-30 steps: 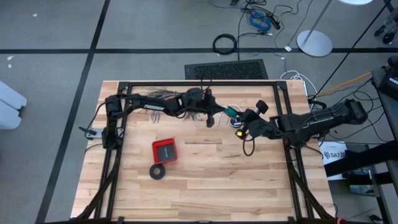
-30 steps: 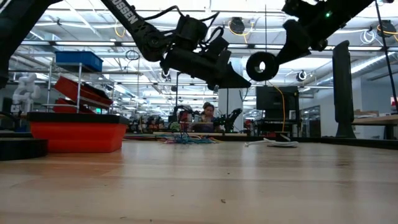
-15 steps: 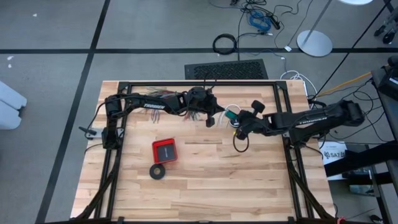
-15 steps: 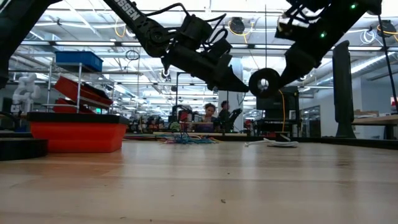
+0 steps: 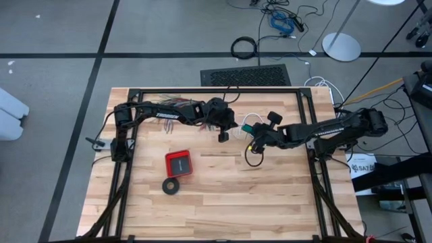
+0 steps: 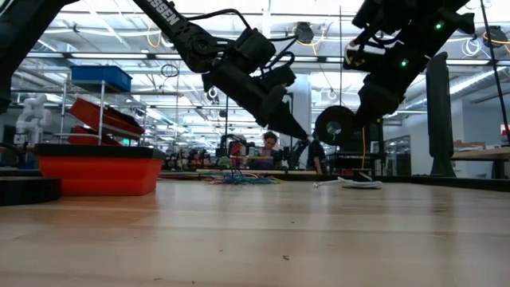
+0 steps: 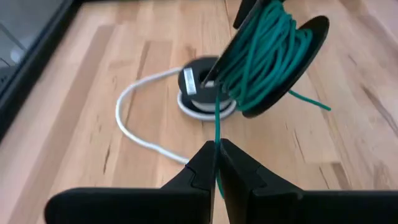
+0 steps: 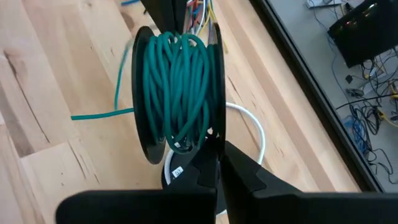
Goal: Coil cords
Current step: Coil the green wire onto the spool
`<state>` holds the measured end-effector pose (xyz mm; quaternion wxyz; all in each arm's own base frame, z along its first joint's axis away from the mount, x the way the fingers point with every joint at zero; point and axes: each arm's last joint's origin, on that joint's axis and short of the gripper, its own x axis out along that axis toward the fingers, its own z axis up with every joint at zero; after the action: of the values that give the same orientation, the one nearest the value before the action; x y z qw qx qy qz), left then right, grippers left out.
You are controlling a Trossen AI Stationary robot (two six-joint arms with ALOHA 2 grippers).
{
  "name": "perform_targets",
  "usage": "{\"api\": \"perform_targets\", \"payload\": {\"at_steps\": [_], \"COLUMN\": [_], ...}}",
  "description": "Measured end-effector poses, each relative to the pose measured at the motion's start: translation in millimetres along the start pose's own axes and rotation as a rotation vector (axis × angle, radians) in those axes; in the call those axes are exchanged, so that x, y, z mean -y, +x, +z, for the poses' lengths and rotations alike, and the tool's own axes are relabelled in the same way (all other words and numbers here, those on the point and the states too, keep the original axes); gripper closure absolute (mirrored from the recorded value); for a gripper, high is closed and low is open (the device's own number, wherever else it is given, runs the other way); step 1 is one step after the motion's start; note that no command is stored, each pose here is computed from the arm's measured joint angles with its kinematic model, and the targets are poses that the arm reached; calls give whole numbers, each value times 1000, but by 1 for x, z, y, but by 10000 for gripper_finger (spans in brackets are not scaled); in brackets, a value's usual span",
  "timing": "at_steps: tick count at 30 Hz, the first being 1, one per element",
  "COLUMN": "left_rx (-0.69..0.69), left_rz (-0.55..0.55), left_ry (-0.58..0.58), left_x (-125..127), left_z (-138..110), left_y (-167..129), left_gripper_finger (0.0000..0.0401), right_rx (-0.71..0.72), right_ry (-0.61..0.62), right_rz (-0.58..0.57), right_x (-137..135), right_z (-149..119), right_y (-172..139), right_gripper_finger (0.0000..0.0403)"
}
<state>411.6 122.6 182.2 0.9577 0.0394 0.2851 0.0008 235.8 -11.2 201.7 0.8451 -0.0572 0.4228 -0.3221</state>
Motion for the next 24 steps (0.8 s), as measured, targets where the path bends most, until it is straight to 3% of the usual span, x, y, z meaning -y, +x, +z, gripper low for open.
{"api": "perform_targets", "payload": {"at_steps": [15,24], "left_rx": [-92,-144], "left_rz": [-26,-57], "left_ry": [-16,-33], "left_x": [6,9], "left_z": [-23,-46], "left_y": [4,25], "left_gripper_finger": [376,376], "right_rx": [-46,-31], "right_ry": [-17,5], "right_rz": [13,20], "right_x": [-13,-13], "right_z": [-3,0], "right_y": [17,16], "right_gripper_finger": [403,403]}}
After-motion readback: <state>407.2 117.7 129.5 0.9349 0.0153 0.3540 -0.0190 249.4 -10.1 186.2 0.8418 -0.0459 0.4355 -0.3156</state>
